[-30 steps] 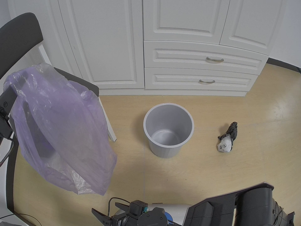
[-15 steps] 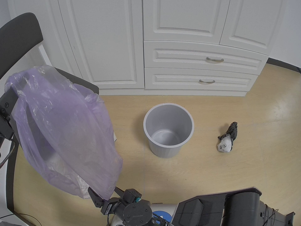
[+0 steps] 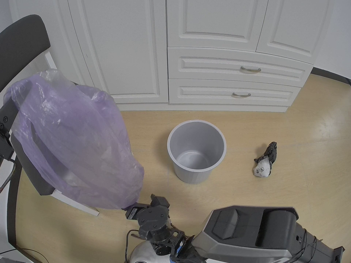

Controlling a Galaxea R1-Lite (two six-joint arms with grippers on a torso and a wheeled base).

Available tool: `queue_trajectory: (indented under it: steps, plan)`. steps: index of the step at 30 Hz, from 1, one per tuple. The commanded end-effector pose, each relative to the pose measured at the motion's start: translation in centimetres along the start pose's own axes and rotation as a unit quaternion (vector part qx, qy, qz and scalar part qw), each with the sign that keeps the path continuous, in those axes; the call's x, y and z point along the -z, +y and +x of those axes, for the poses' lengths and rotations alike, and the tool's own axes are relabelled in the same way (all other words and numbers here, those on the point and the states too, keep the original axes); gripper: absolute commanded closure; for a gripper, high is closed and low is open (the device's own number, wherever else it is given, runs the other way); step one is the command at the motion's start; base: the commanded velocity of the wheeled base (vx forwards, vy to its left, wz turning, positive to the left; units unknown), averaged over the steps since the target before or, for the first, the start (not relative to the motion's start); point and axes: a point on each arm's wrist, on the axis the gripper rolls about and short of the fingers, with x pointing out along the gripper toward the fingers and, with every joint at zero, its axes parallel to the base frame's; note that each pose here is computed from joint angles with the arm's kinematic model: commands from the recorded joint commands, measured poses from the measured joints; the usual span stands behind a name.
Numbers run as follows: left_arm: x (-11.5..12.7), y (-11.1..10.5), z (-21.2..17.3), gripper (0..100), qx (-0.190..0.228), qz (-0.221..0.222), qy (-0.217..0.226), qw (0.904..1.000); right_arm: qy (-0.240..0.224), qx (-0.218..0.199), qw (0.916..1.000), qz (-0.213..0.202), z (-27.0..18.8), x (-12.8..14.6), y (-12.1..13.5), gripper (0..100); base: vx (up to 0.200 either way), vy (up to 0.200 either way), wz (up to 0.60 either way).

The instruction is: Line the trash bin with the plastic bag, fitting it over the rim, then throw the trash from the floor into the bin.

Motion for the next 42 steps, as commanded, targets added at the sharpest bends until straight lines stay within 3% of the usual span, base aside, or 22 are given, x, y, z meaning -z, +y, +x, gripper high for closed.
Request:
queue_trajectory:
  steps: [1,10,13,16,20,29,34,36,38,42]
  plan:
    - [-0.4,0.0,-0.2,100,-0.001,0.0,-0.013,0.9999,-0.027,0.008,0.9996,0.005,1.1,-2.4,-0.4,0,0.0,0.0,0.0]
    - [-0.5,0.0,-0.3,100,0.0,-0.001,-0.019,0.9998,-0.08,-0.003,0.9964,0.027,2.3,-10.0,-0.4,0,0.0,0.0,0.0]
    - [-0.6,0.0,-0.3,100,0.0,-0.001,-0.021,0.9998,-0.075,-0.017,0.9965,0.031,1.9,-11.3,-0.3,0,0.0,0.0,0.0]
    - [-0.5,0.0,-0.3,100,0.0,-0.001,-0.019,0.9998,-0.031,-0.055,0.9968,0.049,0.5,-12.7,-1.0,0,0.0,0.0,0.0]
    - [-0.3,0.0,-0.2,100,-0.001,0.0,-0.015,0.9999,0.009,-0.084,0.9919,0.094,0.0,-13.0,-1.4,0,0.0,0.0,0.0]
    - [-0.4,0.0,-0.2,100,-0.001,0.0,-0.017,0.9999,0.018,-0.085,0.9917,0.095,0.5,-11.9,-3.0,0,0.0,0.0,0.0]
    - [-0.8,0.0,-0.1,100,0.0,-0.002,-0.025,0.9997,0.048,-0.13,0.9857,0.097,-0.5,-11.5,-4.3,0,0.0,0.0,0.0]
    - [-0.8,0.0,-0.1,100,0.0,-0.002,-0.025,0.9997,0.048,-0.13,0.9857,0.097,-0.5,-11.5,-4.3,0,0.0,0.0,0.0]
    - [-1.1,-0.1,0.0,100,0.001,-0.006,-0.031,0.9995,0.054,-0.16,0.9806,0.099,-1.3,-11.0,-5.1,0,0.0,0.0,0.0]
    - [-1.3,-0.1,0.1,100,0.002,-0.012,-0.041,0.9991,0.058,-0.164,0.9799,0.098,-1.5,-10.8,-5.3,0,0.0,0.0,0.0]
